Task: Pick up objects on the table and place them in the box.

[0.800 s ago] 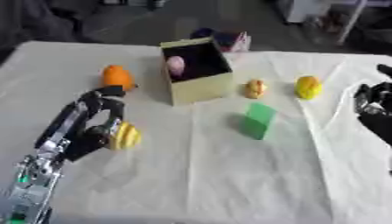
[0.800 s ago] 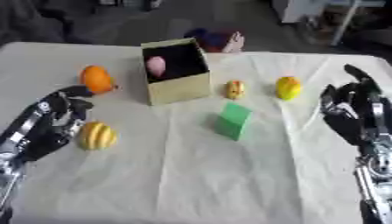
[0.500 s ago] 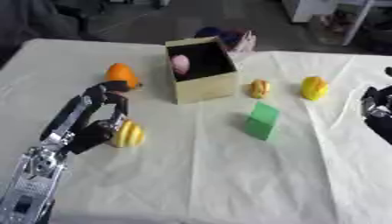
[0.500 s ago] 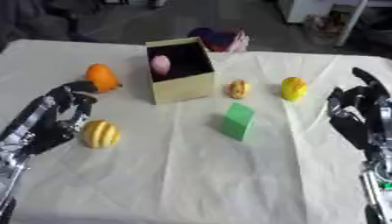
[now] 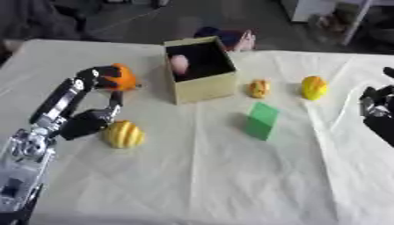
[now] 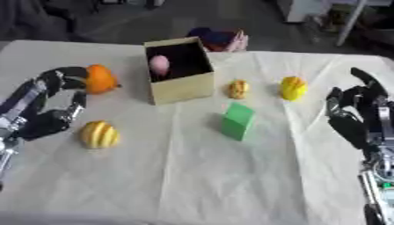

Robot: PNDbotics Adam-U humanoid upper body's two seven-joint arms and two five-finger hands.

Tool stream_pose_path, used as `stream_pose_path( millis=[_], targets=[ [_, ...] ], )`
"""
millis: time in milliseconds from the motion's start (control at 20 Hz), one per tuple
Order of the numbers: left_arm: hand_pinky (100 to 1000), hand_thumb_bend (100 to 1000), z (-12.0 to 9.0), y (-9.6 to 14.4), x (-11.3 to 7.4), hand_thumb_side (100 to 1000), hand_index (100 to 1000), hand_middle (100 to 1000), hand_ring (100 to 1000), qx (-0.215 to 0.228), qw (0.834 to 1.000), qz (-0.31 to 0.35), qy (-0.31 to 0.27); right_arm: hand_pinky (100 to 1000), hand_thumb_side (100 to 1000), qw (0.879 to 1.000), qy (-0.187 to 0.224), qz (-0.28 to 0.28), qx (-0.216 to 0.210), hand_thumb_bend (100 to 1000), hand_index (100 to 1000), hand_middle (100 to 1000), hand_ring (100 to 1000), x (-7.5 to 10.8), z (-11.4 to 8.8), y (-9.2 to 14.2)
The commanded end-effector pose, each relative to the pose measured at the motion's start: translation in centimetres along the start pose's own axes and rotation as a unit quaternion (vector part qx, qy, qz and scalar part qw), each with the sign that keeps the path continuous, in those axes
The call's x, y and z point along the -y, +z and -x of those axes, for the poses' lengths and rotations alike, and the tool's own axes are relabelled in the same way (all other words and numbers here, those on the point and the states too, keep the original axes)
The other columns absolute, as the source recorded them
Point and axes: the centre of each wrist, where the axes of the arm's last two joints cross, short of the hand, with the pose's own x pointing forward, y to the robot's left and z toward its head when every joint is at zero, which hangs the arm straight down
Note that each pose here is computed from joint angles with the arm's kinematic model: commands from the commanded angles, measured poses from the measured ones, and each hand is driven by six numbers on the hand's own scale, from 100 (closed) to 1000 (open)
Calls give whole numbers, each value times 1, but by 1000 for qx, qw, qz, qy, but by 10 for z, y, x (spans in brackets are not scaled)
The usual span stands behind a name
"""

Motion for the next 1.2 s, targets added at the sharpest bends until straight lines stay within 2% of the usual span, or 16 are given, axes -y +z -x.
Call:
stream_pose_path(
  millis=[50,250,450,550,800,850,1050,1200],
  targets=[
    [843,182,9,-9,-40,230,892,795,778,-12,994,29,-107,732,152,1000,5,-2,13,100,892,435,421,4,-6,-3],
    [826,299,28,-35,-74,203,891,791,773,-43,975,87,-202,735,154,1000,6,-10,9,100,895,438,423,4,-3,0],
    [815,389,53,-63,-84,190,891,789,771,-76,953,130,-264,736,155,1000,8,-20,12,100,896,440,425,4,-2,2],
    [816,435,63,-74,-80,212,895,794,778,-83,943,149,-287,736,155,1000,6,-21,11,100,896,440,425,3,-2,2],
    [812,485,81,-97,-60,254,898,798,780,-108,920,192,-323,735,157,1000,2,-22,8,100,896,440,425,1,0,4],
    [809,510,85,-100,-55,291,899,797,773,-115,916,200,-328,735,155,1000,1,-22,7,100,896,440,425,1,0,5],
    [804,520,95,-112,-27,285,899,793,770,-154,901,221,-339,735,158,1000,-5,-22,5,100,896,439,425,-1,1,6],
    [796,530,98,-117,-11,221,894,792,766,-178,893,210,-356,735,158,1000,-8,-22,4,100,896,439,425,-3,2,6]
  ],
)
